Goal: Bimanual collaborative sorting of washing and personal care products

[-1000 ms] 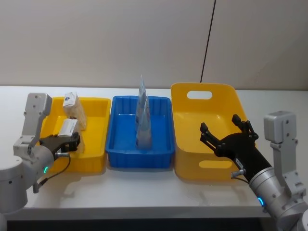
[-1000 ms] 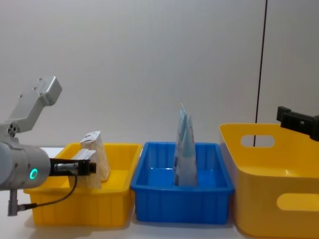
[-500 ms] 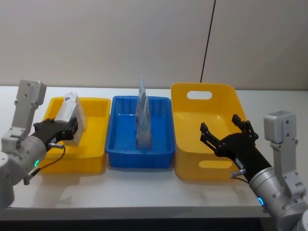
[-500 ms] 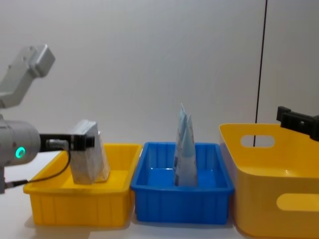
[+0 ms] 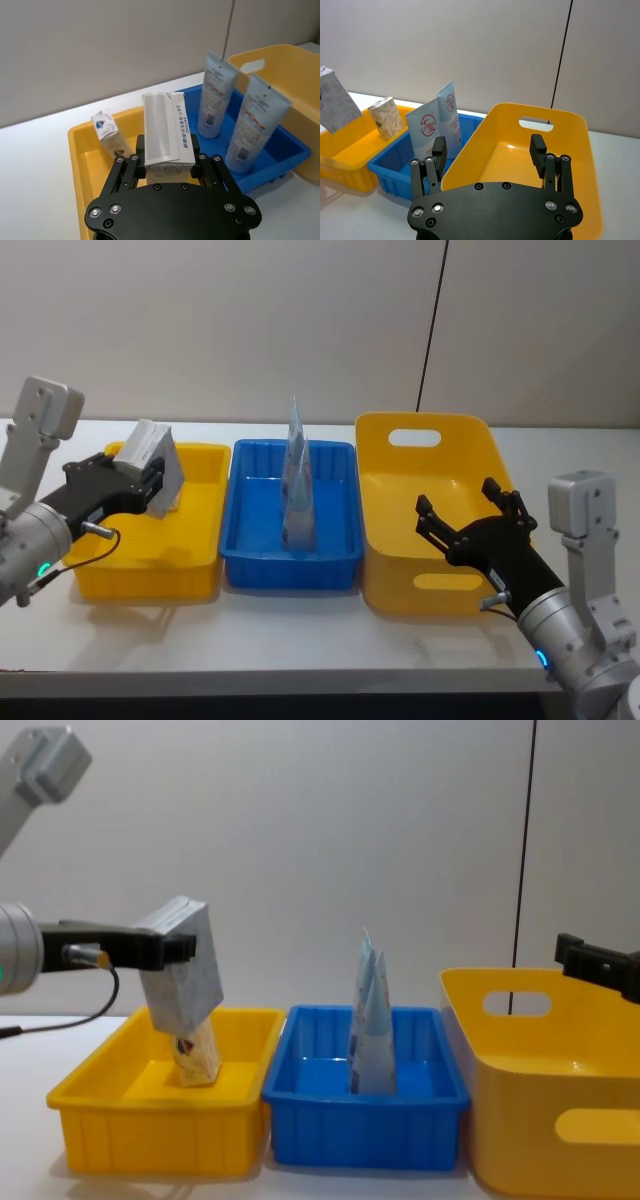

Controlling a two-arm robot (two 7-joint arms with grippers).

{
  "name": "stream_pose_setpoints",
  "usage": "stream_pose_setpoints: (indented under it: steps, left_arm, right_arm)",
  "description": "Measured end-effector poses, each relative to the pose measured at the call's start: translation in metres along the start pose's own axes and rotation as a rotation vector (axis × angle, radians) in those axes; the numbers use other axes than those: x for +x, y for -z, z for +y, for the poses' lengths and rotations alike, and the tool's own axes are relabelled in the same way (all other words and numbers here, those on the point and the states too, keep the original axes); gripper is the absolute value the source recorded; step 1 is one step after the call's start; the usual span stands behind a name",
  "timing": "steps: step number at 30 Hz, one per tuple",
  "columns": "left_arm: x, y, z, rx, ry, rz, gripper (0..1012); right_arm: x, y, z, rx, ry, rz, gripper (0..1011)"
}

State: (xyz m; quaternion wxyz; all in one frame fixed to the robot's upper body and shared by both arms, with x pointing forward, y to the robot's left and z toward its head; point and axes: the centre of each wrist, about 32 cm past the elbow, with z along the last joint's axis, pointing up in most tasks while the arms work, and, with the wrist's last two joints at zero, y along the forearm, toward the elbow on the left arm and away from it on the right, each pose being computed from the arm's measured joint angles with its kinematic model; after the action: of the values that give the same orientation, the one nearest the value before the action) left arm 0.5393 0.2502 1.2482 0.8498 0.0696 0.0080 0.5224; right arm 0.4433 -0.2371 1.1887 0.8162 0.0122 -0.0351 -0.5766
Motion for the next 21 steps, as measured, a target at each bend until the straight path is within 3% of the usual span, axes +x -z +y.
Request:
stream_pose_setpoints:
  steps: [16, 21]
  left_arm:
    - [0.0204, -0.0223, 0.0186, -0.062, 0.214, -0.106, 425]
    - [0.0274, -0.0309, 0.0222, -0.079, 0.307, -0.137, 424]
  right_arm:
    - [0.0, 0.0, 0.0, 0.0, 0.0, 0.0, 1000]
    - [0.0, 0.0, 0.0, 0.0, 0.0, 0.0, 1000]
